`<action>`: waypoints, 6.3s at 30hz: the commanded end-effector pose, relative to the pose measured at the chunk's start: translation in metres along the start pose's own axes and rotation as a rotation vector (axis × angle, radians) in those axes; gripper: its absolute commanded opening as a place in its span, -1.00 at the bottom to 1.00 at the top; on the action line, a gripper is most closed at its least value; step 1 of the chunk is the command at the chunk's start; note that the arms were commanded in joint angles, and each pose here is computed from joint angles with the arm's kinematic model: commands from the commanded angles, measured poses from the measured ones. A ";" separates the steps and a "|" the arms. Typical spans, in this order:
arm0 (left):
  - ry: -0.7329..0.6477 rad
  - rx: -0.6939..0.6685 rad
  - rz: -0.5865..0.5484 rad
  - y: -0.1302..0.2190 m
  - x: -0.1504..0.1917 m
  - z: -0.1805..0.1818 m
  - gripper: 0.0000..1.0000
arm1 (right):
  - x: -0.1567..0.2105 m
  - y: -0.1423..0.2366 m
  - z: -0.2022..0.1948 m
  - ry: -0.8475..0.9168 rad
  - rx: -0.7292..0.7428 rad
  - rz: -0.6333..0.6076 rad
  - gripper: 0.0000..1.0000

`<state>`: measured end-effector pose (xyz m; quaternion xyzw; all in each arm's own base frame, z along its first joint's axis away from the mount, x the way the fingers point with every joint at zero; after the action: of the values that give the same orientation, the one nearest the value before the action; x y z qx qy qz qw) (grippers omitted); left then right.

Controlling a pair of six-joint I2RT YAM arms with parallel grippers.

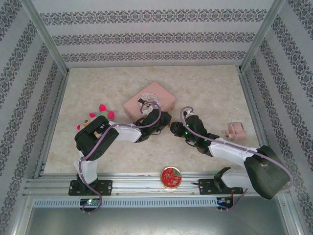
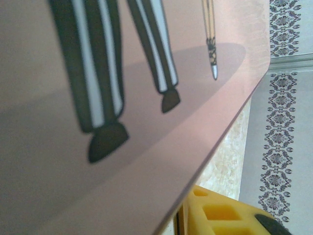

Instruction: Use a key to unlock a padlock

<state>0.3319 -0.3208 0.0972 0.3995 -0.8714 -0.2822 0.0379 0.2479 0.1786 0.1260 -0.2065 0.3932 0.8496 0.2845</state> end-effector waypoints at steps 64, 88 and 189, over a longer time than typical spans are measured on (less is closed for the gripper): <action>0.156 -0.013 0.213 -0.012 0.032 0.016 -1.00 | -0.003 -0.072 0.007 -1.080 -0.424 -0.057 -1.00; 0.182 0.031 0.207 -0.007 0.031 0.017 -0.14 | -0.011 -0.073 0.020 -1.189 -0.455 -0.162 -1.00; -0.486 -0.406 -0.210 0.139 -0.144 0.023 0.98 | -0.033 -0.041 0.006 0.504 0.183 0.336 0.16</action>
<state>0.3267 -0.1326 0.1728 0.4031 -0.7175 -0.5559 -0.1169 0.2996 0.1930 0.1369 -0.2816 0.5232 0.7957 0.1175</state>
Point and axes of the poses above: each hand's point on the last joint's axis, 136 mm out from that joint toward the fingers, its own y axis back along the fingers, its own z axis along the line the jaws close on, x = y × z, the point moved 6 cm from there along y, back along the fingers, and after that the axes turned 2 degrees about y, right-handed, at the moved point
